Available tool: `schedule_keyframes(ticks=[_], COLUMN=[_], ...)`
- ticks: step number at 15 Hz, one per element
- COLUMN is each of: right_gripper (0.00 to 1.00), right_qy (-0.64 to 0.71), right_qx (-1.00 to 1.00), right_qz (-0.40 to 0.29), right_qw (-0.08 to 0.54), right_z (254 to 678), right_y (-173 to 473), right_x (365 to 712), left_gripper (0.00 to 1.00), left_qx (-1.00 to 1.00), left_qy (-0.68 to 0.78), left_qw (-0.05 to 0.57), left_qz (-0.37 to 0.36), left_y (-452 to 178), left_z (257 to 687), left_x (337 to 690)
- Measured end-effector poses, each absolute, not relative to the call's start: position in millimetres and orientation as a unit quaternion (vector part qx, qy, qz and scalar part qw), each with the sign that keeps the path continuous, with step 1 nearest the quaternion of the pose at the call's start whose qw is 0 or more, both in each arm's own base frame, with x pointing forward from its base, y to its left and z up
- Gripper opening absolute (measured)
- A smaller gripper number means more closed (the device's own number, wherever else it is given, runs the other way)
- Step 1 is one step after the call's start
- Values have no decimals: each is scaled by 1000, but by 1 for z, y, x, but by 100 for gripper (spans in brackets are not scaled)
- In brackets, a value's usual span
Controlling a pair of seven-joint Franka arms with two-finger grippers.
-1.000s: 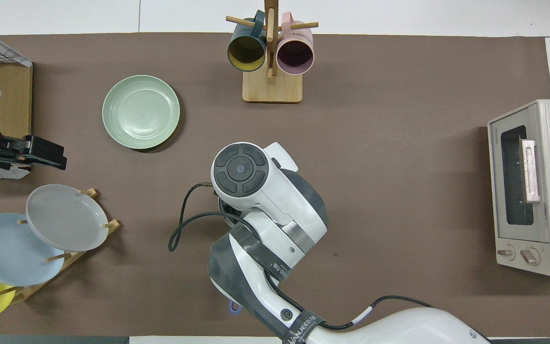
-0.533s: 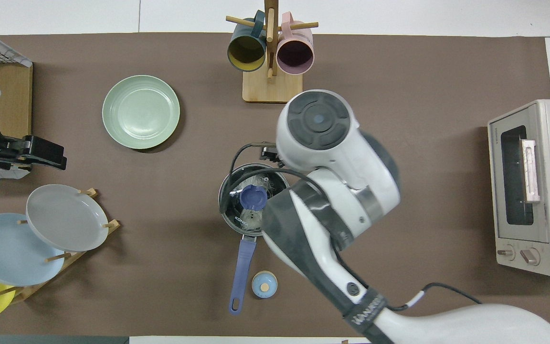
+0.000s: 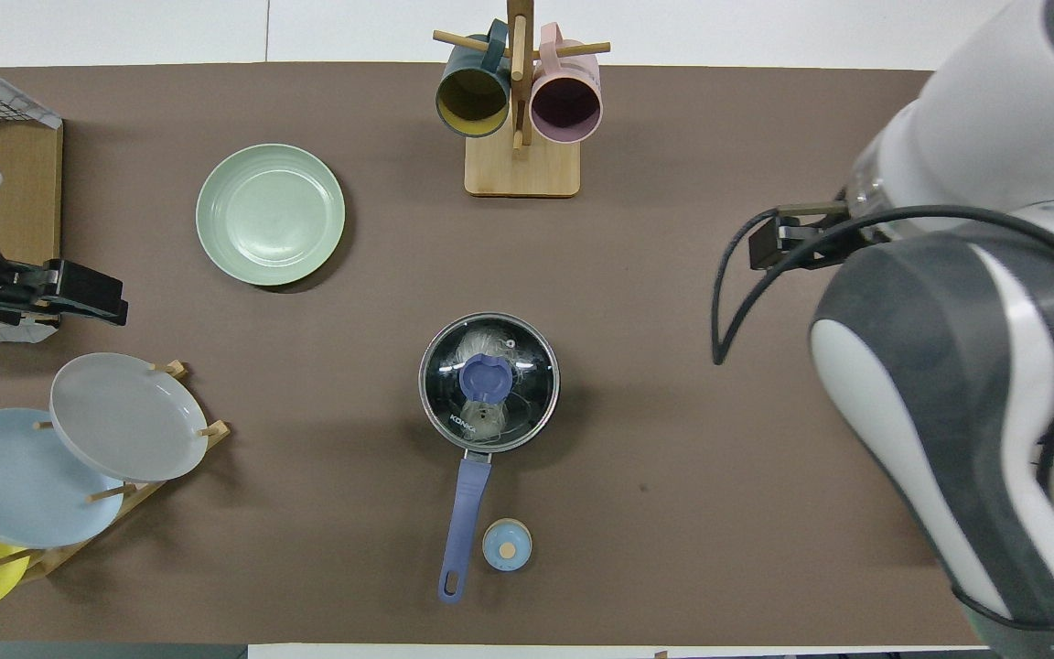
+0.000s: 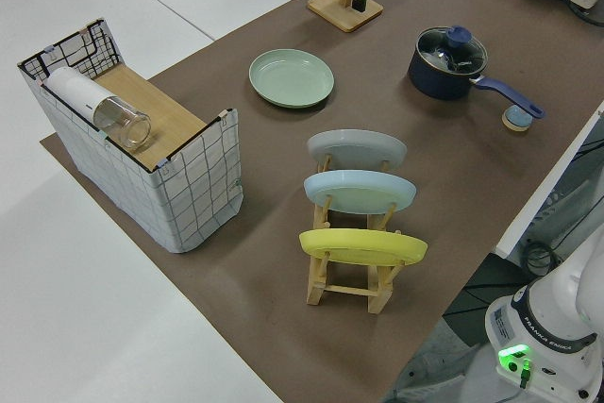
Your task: Transfer vermicelli from plate to pot
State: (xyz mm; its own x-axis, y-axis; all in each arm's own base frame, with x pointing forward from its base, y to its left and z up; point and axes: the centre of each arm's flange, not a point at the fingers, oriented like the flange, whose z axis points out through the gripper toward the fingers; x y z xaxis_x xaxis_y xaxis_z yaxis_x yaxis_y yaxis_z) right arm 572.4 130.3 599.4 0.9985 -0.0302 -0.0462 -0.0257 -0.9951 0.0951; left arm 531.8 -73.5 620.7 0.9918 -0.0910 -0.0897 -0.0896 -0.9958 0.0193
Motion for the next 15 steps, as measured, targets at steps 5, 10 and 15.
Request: schedule_keyframes(ticks=[5,10,15], right_gripper=[100,100,100], right_qy=[-19,-40,-31], right_qx=[999,998,998], right_qz=[-38,-49,-49], right_qw=[33,13,2], right_z=[618,609,611], right_y=[29,3,13], right_x=[569,570,567], left_gripper=[100,100,100], left_qx=[998,998,998], left_qy=[-45,-45,-45], left_qw=[8,8,8], left_qz=[-45,-45,-45], left_y=[-74,-74,-73], left_z=[621,621,621], left_x=[532,532,532])
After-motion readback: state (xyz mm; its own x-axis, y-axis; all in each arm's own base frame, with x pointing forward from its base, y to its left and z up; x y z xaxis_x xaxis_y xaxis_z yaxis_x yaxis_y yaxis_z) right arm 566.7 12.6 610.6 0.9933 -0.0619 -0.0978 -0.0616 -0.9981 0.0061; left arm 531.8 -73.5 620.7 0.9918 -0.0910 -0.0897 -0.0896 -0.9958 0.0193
